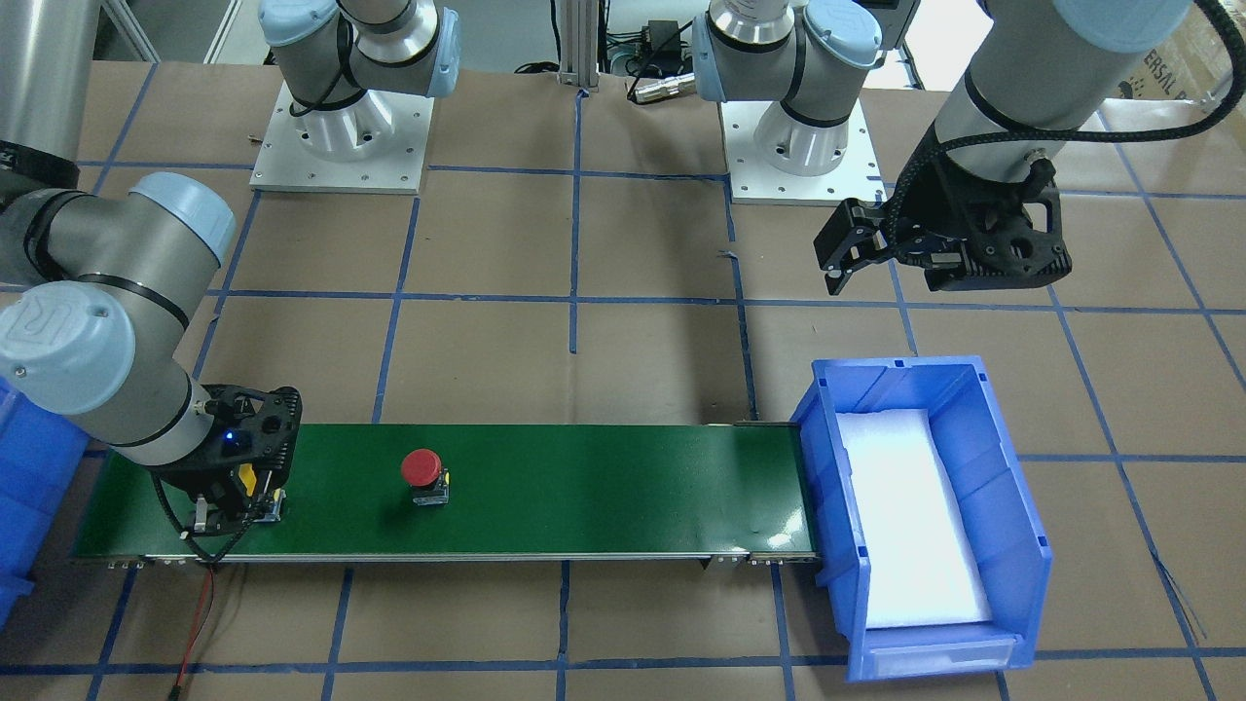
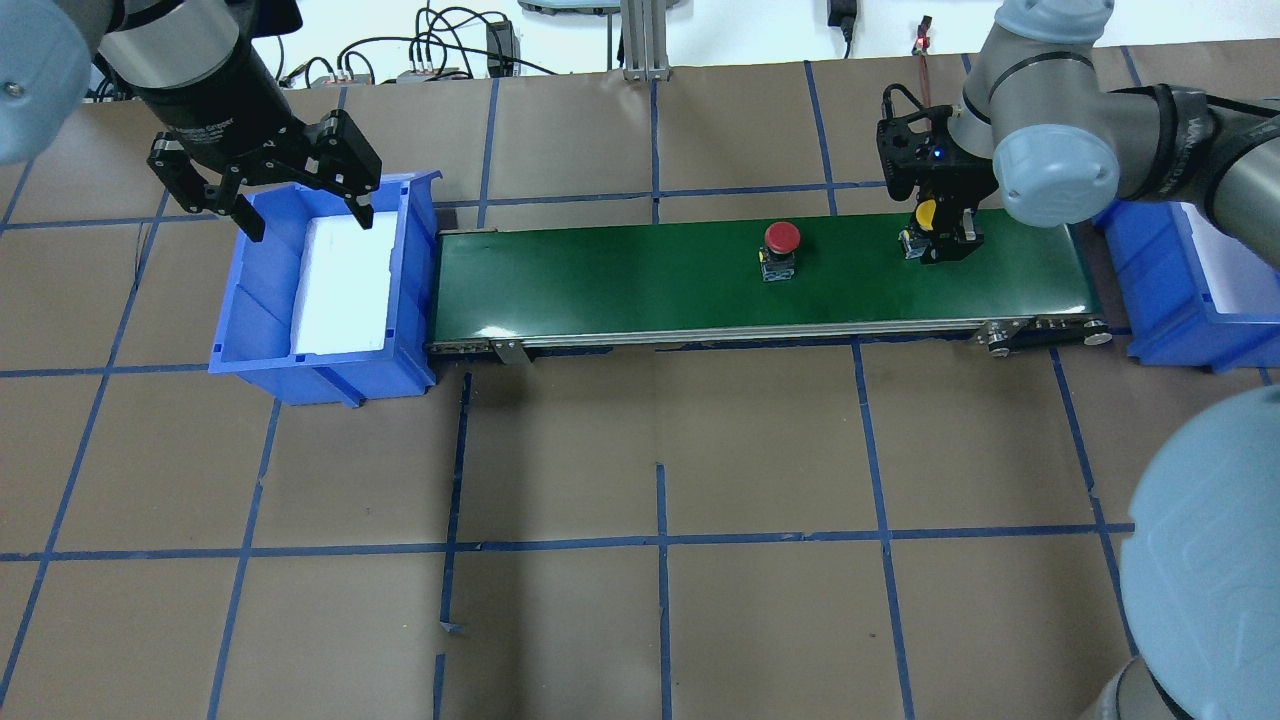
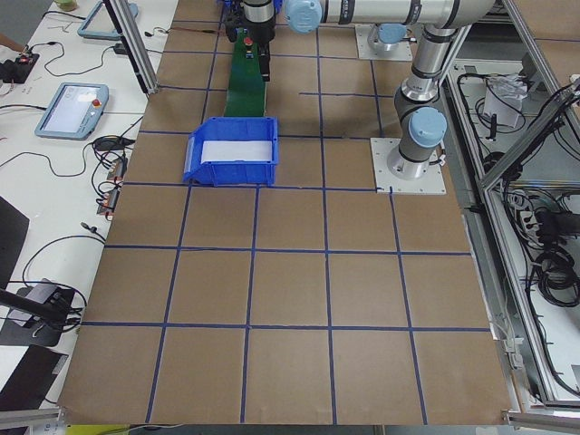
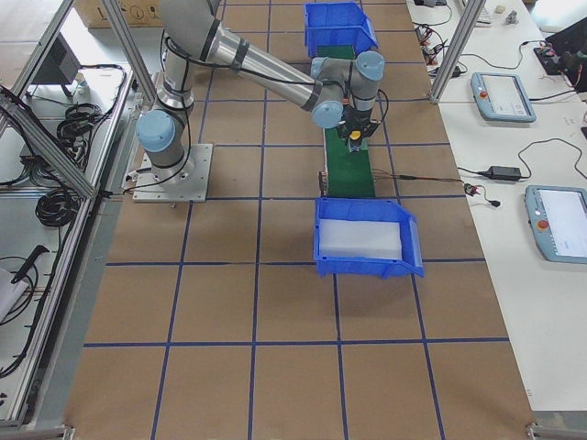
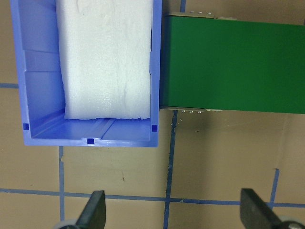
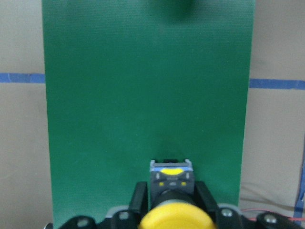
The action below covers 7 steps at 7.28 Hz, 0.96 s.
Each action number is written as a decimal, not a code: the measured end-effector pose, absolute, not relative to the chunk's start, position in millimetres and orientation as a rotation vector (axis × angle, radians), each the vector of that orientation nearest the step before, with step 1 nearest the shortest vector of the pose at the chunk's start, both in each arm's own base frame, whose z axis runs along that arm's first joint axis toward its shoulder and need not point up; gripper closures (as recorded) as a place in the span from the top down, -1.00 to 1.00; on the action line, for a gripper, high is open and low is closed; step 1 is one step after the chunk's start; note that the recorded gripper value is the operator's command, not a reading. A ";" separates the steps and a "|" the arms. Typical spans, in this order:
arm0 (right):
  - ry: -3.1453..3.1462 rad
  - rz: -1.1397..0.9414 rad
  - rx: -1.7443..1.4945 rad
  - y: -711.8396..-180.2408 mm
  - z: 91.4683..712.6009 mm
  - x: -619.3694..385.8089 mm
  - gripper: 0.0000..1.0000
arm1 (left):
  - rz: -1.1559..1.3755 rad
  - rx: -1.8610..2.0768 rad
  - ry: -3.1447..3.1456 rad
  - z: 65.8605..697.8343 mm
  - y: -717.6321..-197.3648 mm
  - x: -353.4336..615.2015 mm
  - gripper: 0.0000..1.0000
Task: Transport two buttons from left to right
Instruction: 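Lift the yellow button and carry it over the right blue bin, then lower the yellow button into the right blue bin and release it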
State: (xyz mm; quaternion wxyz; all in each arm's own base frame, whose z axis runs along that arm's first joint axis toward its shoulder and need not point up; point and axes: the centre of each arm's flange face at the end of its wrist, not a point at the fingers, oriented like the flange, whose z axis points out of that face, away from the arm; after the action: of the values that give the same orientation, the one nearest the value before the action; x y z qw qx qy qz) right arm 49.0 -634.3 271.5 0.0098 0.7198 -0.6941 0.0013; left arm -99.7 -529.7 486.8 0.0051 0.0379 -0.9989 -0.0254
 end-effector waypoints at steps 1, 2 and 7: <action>-2.159 -0.004 2.233 -634.9 277.5 45.7 -0.86 | -0.079 0.119 -3.128 487.1 -529.7 -99.7 1.00; -2.153 0.007 2.211 -636.0 291.6 39.7 -0.85 | -0.078 0.119 -3.128 487.3 -529.8 -99.7 1.00; -2.188 0.054 2.113 -628.5 385.5 -165.0 -0.85 | -0.080 0.118 -3.129 487.1 -528.3 -99.7 1.00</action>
State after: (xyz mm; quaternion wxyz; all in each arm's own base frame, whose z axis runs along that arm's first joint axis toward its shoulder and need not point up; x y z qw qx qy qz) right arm -165.0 -628.5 385.5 0.0499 0.6937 -0.7184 0.0176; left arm -99.7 -528.3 487.1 0.0049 0.0377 -0.9990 -0.0254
